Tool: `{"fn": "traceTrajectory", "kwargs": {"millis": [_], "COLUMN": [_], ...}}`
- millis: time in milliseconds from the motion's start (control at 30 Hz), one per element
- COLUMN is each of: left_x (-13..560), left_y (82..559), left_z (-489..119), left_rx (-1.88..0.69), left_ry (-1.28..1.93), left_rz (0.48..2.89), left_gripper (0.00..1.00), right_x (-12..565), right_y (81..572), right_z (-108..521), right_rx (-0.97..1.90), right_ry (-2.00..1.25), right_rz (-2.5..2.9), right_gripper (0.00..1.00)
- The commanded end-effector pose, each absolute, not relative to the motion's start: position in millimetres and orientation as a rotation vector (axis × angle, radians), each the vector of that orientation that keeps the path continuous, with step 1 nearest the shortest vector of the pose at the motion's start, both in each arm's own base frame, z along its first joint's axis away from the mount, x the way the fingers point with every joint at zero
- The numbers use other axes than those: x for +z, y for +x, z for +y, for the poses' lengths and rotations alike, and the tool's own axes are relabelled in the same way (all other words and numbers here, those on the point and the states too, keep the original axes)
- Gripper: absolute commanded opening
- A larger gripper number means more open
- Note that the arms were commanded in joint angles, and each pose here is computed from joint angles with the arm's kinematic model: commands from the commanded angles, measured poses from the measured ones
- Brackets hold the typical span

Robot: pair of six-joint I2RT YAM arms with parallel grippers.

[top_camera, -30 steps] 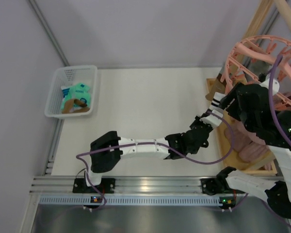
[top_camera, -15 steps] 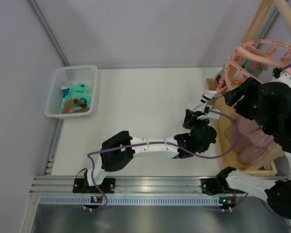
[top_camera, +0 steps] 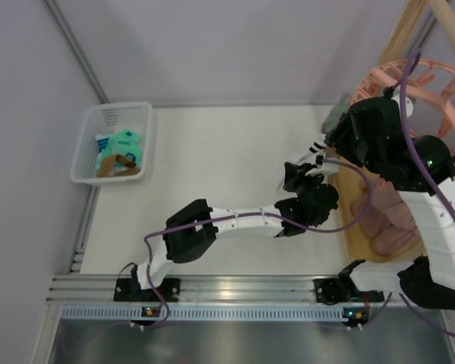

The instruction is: Remove the socks clipped to the hanger

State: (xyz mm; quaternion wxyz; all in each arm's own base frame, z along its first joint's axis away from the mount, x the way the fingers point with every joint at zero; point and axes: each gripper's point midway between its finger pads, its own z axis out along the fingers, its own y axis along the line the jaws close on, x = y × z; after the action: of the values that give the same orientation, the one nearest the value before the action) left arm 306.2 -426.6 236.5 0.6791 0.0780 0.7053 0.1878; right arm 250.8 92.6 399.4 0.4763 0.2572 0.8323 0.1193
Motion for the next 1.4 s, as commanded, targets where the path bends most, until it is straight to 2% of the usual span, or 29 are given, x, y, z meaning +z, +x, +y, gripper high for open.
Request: {"fn": "traceTrajectory", "kwargs": {"millis": [0, 467, 933, 1233, 1367], "left_x": [240.6, 232.2, 223.2, 219.5, 217.5], "left_y": [311.6, 314.8, 328.6, 334.5, 337.5], "left_z": [-400.9, -396.8, -379.0, -374.1, -375.5], "left_rx": [0.538, 0.562, 0.605, 0.626, 0.624], "left_ry": [0.032, 0.027, 0.020, 0.017, 0.020], "left_rz": [1.596, 1.597, 1.602, 1.604, 1.604], "left_gripper": [0.00, 0.00, 0.00, 0.00, 0.00], "right_x": [402.3, 396.1, 376.5, 374.8, 376.7], "right_y": [253.8, 290.5, 283.4, 281.5, 283.6], "right_z": [77.8, 68.9, 57.1, 53.4, 73.0], "right_rx": [0.227, 0.021, -0.067, -0.072, 0.060], "right_ry": [0.745, 0.898, 0.898, 0.908, 0.894], "right_rz": [1.985, 1.911, 1.930, 1.927, 1.971], "right_gripper": [0.51, 0.47, 0.47, 0.47, 0.47]}}
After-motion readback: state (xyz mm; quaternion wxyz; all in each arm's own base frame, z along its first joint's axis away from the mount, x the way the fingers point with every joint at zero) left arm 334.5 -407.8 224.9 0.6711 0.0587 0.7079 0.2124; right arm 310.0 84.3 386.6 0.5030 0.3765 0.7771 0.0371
